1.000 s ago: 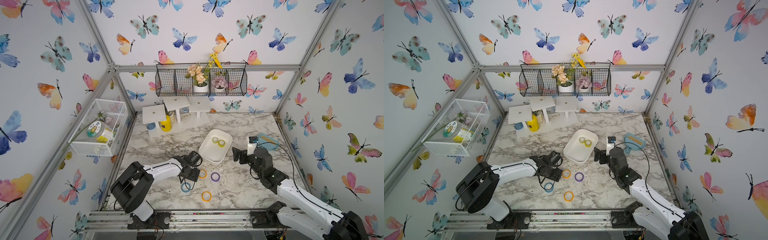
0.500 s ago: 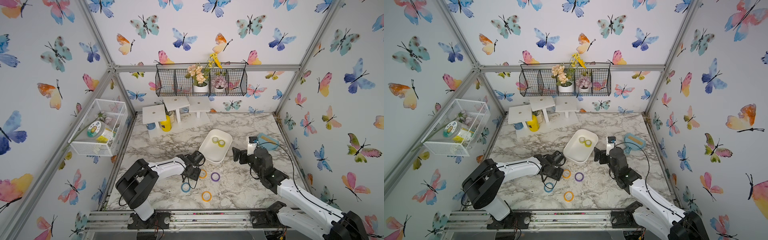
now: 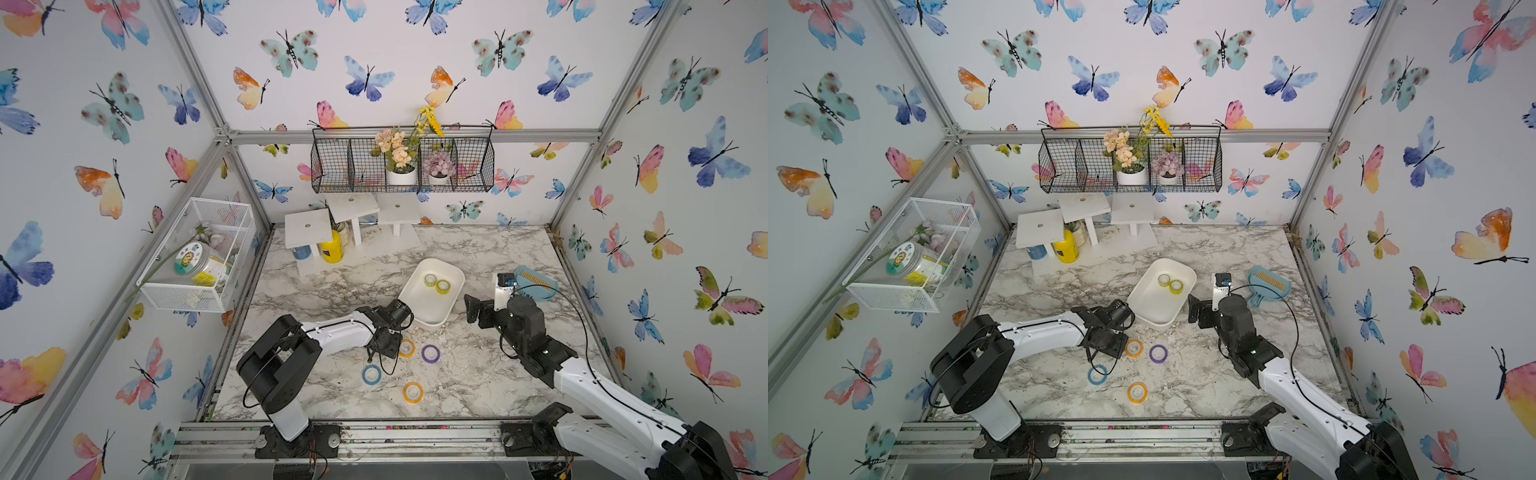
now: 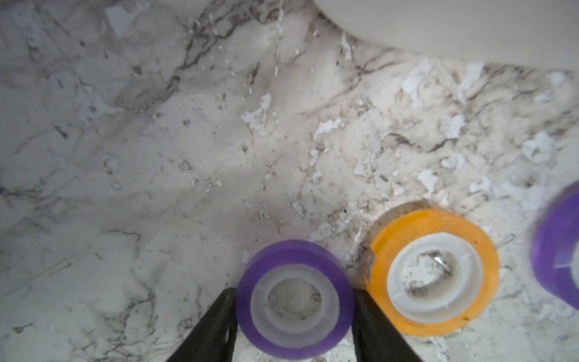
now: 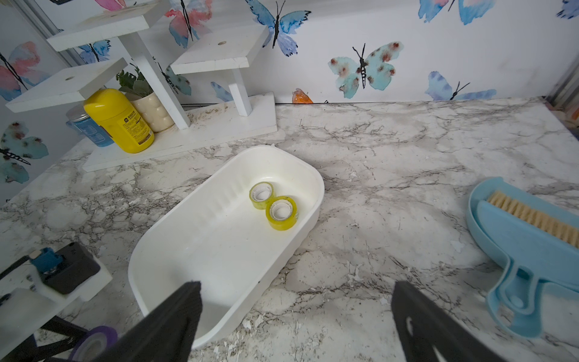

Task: Put the transparent tape into the storage box
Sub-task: Pick up the tape at the center of the board, then place the tape in the storage box, then pick up the tape at the center of the board.

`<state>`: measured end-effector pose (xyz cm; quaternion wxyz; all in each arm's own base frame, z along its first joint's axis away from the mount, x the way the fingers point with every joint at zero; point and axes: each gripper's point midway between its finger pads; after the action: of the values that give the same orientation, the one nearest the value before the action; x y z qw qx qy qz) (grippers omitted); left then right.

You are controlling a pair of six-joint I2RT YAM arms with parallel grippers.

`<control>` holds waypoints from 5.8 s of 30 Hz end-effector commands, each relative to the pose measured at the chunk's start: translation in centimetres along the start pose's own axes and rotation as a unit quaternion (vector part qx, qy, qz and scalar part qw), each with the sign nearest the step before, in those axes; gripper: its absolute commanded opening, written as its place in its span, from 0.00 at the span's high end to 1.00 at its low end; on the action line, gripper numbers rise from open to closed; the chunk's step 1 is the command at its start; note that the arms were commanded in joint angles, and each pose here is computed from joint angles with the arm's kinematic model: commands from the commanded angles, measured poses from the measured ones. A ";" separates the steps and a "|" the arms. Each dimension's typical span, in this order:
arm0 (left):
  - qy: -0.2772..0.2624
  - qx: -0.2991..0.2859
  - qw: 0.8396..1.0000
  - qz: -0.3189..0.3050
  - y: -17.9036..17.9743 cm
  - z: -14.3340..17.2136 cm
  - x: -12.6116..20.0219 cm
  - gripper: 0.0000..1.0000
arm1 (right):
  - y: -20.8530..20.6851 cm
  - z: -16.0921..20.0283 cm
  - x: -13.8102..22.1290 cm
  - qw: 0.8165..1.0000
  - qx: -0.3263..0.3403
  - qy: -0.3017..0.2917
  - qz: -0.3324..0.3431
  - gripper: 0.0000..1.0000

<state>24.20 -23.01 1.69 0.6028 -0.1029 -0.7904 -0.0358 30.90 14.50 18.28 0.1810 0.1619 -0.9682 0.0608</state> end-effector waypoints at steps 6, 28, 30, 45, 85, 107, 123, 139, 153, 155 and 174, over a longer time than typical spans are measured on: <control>0.017 -0.008 0.999 -0.040 1.6 1.2 -0.6 0.45 | -0.6 0.0 -0.1 1.000 -0.006 -0.003 0.015 0.00; -0.069 -0.022 0.997 0.002 -1.9 -6.2 8.7 0.45 | -1.0 0.0 0.2 1.000 -0.009 -0.006 0.027 0.00; -0.082 -0.026 0.996 0.009 -2.9 -7.7 9.4 0.45 | -1.2 0.0 0.2 0.999 -0.009 -0.005 0.030 0.00; -0.128 -0.046 0.990 0.026 -9.0 -16.4 7.1 0.45 | -4.3 -0.4 2.5 0.993 -0.037 -0.033 0.108 0.00; -0.175 -0.028 0.981 0.082 -11.8 -21.6 6.0 0.26 | -4.0 -0.4 2.4 0.994 -0.036 -0.039 0.100 0.00; -0.206 0.031 0.974 0.092 -0.9 -7.0 14.7 0.01 | -2.2 0.8 0.0 0.998 -0.032 0.001 0.063 0.01; -0.085 -0.011 0.995 0.046 -1.8 -1.2 7.0 0.01 | -2.2 1.7 -0.7 0.998 -0.018 0.002 0.065 0.01; -0.004 -0.074 0.996 0.041 -5.4 0.7 2.3 0.04 | -2.6 1.6 -0.4 0.997 -0.020 0.003 0.077 0.01; 0.019 -0.087 0.995 0.042 -6.5 0.9 0.4 0.16 | -2.6 1.5 -0.3 0.997 -0.019 0.004 0.076 0.01; 0.024 -0.088 0.995 0.044 -6.7 0.9 0.2 0.19 | -2.6 1.4 -0.2 0.997 -0.019 0.003 0.076 0.01; 0.038 -0.089 0.995 0.027 -6.4 1.2 -0.6 0.33 | -2.6 1.4 -0.2 0.997 -0.019 0.004 0.075 0.01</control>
<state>22.51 -29.63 1.93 0.6074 -0.1832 -0.7687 -0.0814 31.40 12.23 16.41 0.1894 0.0923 -0.9760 0.0547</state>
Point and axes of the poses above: each gripper's point midway between its finger pads, its own x axis back along the fingers, its own y axis along the line the jaws close on, z = x × y, and after that the axes turned 13 degrees about x, right-handed
